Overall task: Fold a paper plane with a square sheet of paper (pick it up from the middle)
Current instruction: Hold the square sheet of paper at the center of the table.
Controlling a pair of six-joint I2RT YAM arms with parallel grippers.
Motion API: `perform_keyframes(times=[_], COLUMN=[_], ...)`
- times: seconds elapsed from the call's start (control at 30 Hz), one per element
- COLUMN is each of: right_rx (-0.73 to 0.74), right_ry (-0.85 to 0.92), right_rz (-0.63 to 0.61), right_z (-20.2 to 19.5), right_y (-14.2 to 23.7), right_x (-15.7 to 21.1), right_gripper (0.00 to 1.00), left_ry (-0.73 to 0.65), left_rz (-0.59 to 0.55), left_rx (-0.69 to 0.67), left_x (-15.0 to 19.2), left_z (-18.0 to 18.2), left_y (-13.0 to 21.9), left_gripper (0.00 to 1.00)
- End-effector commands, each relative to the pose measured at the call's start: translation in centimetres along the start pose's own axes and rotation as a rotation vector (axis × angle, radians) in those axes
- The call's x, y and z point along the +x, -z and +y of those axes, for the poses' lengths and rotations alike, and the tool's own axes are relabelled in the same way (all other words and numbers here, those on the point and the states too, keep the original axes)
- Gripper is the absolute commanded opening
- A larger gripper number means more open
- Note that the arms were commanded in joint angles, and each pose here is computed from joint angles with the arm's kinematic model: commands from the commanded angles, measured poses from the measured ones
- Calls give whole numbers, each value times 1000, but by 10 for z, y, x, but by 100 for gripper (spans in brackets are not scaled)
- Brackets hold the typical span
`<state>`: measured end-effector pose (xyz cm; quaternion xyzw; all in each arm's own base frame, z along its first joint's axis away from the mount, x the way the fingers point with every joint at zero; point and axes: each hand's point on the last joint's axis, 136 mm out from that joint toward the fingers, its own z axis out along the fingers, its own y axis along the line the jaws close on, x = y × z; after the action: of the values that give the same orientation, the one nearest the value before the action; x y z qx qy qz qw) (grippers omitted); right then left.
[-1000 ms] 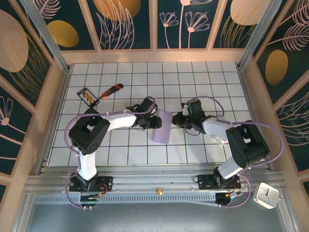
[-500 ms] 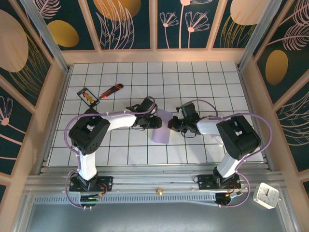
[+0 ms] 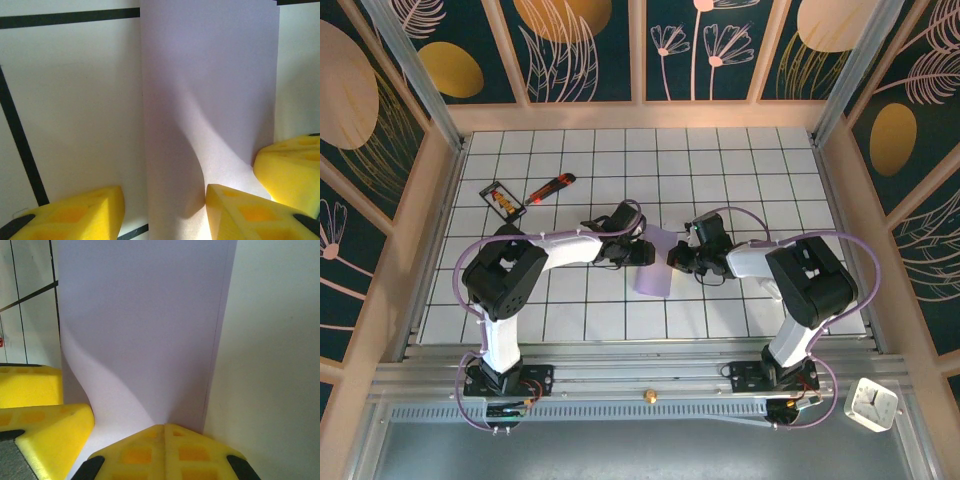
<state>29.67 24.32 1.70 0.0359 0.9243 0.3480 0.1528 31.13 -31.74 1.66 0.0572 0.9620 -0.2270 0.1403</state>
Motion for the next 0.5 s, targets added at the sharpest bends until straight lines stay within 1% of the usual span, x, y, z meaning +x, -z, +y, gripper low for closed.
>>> perform_keyframes(times=[0.0, 0.23, 0.47], right_rx=[153, 180, 184], right_ry=[-36, -42, -38], right_rz=[79, 94, 92], right_z=[-41, -48, -48], right_y=[-5, -5, -4], right_x=[29, 33, 33], right_gripper=[0, 0, 0], left_ry=[-6, -22, -32], left_rz=[111, 17, -68], left_rx=[0, -10, -7], left_x=[38, 13, -9], left_z=[3, -9, -22], left_y=[-27, -2, 27], left_gripper=[50, 59, 62])
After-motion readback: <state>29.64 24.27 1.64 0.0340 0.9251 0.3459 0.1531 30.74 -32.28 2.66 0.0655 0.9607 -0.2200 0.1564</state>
